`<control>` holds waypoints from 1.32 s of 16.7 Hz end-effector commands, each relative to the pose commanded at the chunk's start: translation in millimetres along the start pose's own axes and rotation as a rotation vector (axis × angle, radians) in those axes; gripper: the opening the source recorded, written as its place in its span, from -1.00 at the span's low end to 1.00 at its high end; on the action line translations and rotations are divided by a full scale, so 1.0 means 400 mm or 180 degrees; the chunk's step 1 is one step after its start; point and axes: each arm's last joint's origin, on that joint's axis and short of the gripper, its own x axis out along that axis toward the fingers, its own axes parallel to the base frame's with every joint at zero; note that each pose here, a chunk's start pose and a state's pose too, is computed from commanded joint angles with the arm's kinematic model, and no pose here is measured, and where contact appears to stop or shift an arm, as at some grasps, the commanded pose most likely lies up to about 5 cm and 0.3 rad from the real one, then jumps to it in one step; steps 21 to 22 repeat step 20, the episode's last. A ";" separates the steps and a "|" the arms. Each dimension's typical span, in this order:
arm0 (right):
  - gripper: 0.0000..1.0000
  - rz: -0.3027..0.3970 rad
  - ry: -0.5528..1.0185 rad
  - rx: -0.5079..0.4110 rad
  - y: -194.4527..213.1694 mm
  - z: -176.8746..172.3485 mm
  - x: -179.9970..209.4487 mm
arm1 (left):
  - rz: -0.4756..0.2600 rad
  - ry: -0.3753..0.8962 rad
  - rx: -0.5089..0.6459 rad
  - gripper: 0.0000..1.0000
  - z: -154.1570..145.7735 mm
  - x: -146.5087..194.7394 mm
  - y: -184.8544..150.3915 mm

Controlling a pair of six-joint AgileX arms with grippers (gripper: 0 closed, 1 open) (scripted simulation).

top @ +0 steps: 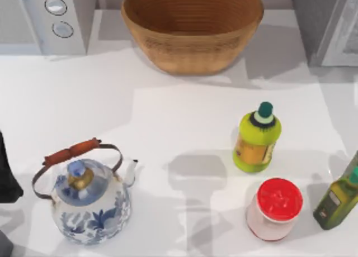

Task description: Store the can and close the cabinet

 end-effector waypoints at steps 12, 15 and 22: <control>1.00 -0.0122 -0.0218 -0.0158 0.100 0.026 -0.099 | 0.0000 0.0000 0.0000 1.00 0.000 0.000 0.000; 1.00 -0.0122 -0.0218 -0.0158 0.102 0.030 -0.055 | 0.0000 0.0000 0.0000 1.00 0.000 0.000 0.000; 1.00 -0.0122 -0.0218 -0.0158 0.099 0.033 0.023 | 0.0000 0.0000 0.0000 1.00 0.000 0.000 0.000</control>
